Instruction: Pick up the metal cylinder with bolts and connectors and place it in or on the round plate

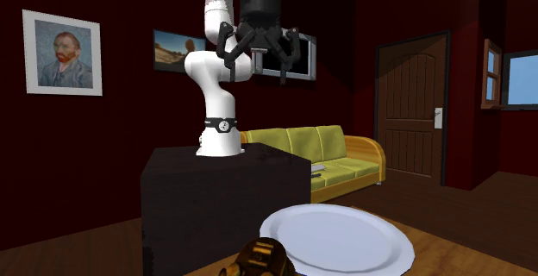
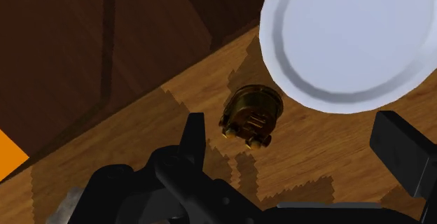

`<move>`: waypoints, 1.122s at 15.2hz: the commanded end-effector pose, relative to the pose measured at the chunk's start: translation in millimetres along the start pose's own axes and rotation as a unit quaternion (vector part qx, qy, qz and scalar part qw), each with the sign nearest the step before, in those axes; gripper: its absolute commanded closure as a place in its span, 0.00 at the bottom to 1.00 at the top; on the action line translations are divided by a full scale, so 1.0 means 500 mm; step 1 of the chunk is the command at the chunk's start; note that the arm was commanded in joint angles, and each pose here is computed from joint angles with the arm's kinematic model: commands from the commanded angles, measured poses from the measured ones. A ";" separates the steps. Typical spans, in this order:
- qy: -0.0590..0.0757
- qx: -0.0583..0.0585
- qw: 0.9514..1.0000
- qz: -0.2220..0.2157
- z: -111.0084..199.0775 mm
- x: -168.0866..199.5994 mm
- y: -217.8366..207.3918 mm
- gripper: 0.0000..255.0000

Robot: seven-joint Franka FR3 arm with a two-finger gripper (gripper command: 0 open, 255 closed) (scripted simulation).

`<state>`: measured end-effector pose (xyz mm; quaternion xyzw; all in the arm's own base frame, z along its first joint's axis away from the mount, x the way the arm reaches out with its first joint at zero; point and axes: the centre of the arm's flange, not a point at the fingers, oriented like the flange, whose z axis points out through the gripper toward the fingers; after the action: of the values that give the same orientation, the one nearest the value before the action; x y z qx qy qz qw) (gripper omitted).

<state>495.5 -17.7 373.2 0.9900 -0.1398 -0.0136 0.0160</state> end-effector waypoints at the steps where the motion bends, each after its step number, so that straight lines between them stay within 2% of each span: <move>1: 0.002 0.002 1.000 0.010 0.036 0.036 -0.007 0.00; 17: 0.011 0.014 0.996 0.088 0.322 0.340 -0.014 0.00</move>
<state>644.4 -60.3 218.7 0.9752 -0.2213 0.0001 0.0058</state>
